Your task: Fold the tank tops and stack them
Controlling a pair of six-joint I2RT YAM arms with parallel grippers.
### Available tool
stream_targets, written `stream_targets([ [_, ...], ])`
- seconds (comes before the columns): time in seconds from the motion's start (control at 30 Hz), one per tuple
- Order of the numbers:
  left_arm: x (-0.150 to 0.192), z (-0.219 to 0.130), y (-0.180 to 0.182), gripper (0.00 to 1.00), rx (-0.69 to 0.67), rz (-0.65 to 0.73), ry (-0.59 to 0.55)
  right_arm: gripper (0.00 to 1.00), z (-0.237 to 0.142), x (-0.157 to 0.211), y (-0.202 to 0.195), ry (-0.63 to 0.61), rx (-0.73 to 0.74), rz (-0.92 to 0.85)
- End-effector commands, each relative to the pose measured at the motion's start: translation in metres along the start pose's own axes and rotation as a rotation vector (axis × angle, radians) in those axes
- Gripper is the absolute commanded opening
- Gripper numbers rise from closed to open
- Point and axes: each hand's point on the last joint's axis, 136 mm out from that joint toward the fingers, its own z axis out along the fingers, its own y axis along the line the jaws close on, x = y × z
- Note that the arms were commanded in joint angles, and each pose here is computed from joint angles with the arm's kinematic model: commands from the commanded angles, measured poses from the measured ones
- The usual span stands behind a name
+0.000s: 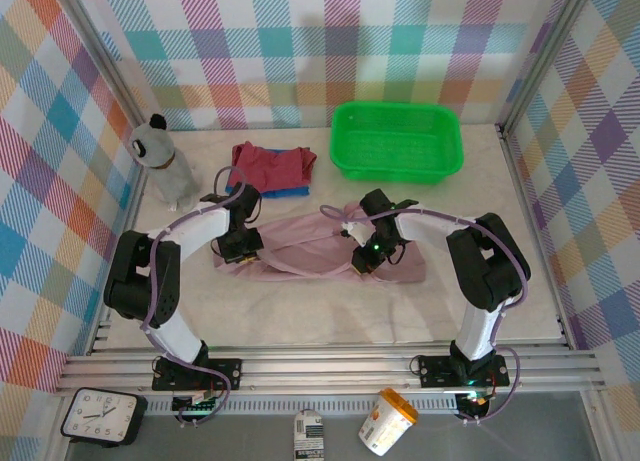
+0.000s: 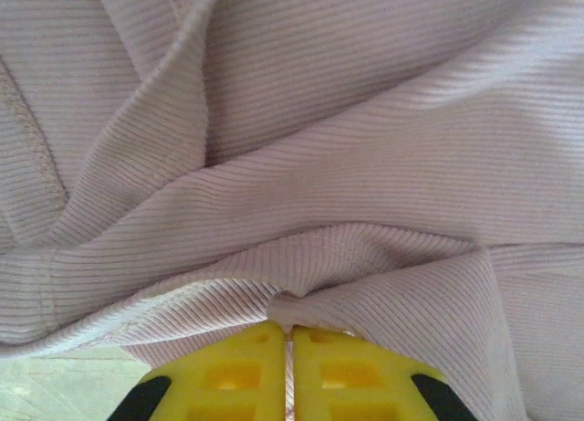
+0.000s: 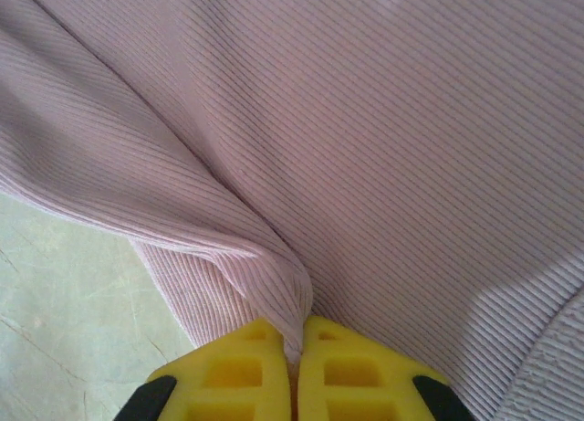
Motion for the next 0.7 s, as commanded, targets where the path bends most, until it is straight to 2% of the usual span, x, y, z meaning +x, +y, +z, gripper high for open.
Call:
stream_targets([
  [0.0, -0.018, -0.009, 0.003, 0.00, -0.015, -0.010, -0.064, 0.00, -0.006, 0.006, 0.006, -0.001, -0.025, 0.027],
  [0.17, -0.018, -0.031, 0.009, 0.00, -0.046, 0.035, -0.063, 0.00, -0.010, 0.006, 0.005, -0.008, -0.021, 0.027],
  [0.27, -0.011, -0.058, 0.030, 0.00, -0.124, 0.073, -0.058, 0.00, -0.016, 0.003, 0.011, -0.030, -0.035, 0.017],
  [0.4, 0.006, -0.089, 0.056, 0.00, -0.187, 0.051, -0.056, 0.00, -0.025, 0.002, 0.025, -0.066, -0.090, -0.012],
  [0.53, 0.028, -0.109, 0.074, 0.00, -0.201, 0.022, -0.060, 0.00, -0.032, 0.004, 0.040, -0.091, -0.129, -0.040],
  [0.67, 0.050, -0.120, 0.077, 0.00, -0.138, 0.006, -0.035, 0.00, -0.038, 0.011, 0.055, -0.104, -0.148, -0.081],
])
